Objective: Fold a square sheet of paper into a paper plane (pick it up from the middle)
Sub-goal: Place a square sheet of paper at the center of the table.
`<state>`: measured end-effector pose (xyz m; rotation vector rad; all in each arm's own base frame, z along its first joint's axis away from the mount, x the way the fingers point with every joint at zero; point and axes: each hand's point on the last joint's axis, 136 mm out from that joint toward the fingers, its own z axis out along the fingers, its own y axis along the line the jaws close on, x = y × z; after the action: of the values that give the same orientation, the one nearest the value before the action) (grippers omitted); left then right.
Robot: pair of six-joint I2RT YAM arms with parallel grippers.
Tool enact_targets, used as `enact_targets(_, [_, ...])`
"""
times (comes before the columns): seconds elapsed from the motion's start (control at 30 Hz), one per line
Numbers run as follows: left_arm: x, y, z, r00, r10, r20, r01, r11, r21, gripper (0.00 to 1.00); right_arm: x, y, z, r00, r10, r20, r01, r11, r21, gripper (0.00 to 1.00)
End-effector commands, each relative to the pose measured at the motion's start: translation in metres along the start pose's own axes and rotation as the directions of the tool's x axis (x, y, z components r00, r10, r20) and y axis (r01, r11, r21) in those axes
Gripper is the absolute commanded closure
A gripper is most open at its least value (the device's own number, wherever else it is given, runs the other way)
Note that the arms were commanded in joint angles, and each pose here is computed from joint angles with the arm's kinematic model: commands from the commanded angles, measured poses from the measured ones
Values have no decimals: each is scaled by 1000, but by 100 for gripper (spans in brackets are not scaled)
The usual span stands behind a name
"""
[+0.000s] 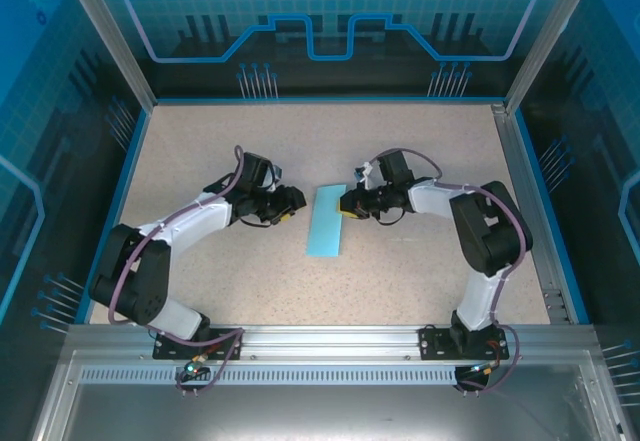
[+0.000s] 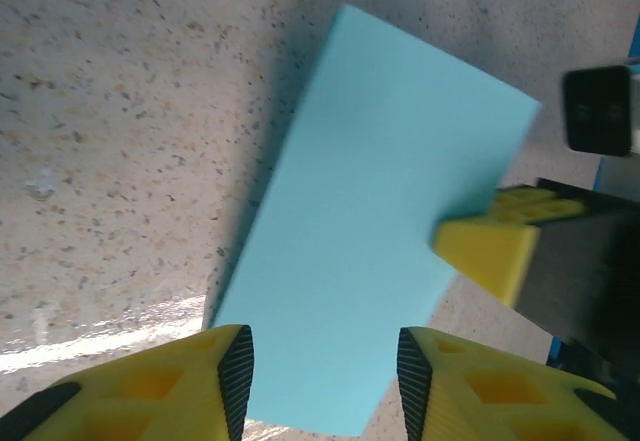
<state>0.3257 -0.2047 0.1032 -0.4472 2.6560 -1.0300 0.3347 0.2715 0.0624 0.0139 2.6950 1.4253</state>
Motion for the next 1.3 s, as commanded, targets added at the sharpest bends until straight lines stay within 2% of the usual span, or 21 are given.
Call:
enact_targets(0.0, [12, 2, 9, 997, -3, -79, 6, 999, 41, 53, -6, -14, 1, 1000, -2, -21, 3, 998, 69, 84])
enact_targets(0.1, [15, 4, 16, 995, -8, -102, 13, 999, 45, 53, -10, -32, -9, 1000, 1, -3, 0, 981, 193, 76])
enact_targets(0.2, [15, 8, 19, 994, -11, -111, 15, 999, 38, 53, -11, -35, -25, 1000, -9, 22, 3, 964, 266, 70])
enact_targets(0.27, [15, 8, 21, 994, -6, -110, 10, 999, 39, 53, -9, -34, -34, 998, -13, 56, -4, 953, 303, 64])
enact_targets(0.33, [14, 9, 24, 993, -7, -115, 11, 999, 38, 53, -4, -30, -36, 998, -14, 69, -8, 951, 310, 63])
enact_targets(0.47, [12, 10, 33, 990, -14, -138, 19, 999, 41, 53, 11, -17, -23, 998, -34, 49, 18, 956, 292, 64])
enact_targets(0.73, [10, 12, 49, 983, -33, -180, 44, 997, 61, 51, 26, -27, 1, 999, 23, 24, -29, 967, 251, 64])
enact_targets(1.03, [12, 15, 58, 977, -42, -209, 57, 996, 68, 50, 31, -30, 9, 999, 41, 6, -41, 975, 220, 64])
enact_targets(1.27, [14, 17, 61, 974, -40, -223, 56, 996, 66, 49, 37, -41, 14, 999, 50, -18, -44, 970, 241, 64])
